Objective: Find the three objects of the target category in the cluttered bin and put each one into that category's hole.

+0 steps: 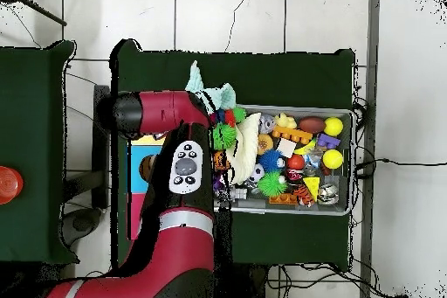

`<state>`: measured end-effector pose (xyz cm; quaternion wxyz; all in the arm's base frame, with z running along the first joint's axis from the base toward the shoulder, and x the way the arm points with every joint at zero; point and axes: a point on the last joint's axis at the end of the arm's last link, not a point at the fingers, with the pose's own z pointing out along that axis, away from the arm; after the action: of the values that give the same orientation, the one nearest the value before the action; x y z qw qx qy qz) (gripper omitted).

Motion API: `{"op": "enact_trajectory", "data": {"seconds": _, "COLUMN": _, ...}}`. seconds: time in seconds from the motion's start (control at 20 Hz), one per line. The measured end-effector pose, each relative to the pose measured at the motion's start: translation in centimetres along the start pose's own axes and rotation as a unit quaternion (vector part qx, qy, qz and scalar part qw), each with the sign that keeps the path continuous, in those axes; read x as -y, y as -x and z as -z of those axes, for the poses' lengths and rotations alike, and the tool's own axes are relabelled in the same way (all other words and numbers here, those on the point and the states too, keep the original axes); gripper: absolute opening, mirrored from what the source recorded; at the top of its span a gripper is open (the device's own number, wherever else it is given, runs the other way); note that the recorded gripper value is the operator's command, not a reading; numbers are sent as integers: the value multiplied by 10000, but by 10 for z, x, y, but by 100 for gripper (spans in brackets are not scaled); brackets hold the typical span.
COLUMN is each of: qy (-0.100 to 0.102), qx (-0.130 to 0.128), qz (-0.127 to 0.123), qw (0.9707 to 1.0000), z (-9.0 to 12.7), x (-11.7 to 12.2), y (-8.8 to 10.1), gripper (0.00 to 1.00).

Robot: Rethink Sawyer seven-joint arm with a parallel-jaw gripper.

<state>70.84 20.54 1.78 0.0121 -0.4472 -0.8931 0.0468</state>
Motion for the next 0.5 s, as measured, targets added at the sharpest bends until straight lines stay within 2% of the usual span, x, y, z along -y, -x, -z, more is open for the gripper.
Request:
{"op": "enact_trajectory", "data": {"seconds": 0.25, "qy": -28, "qx": -26, "qz": 0, "qw": 10000, "z": 3, "x": 0, "y": -1, "gripper": 0}}
{"op": "enact_trajectory", "data": {"seconds": 0.5, "qy": -167, "qx": -192, "qz": -45, "qw": 9997, "z": 27, "x": 1, "y": -2, "gripper": 0}}
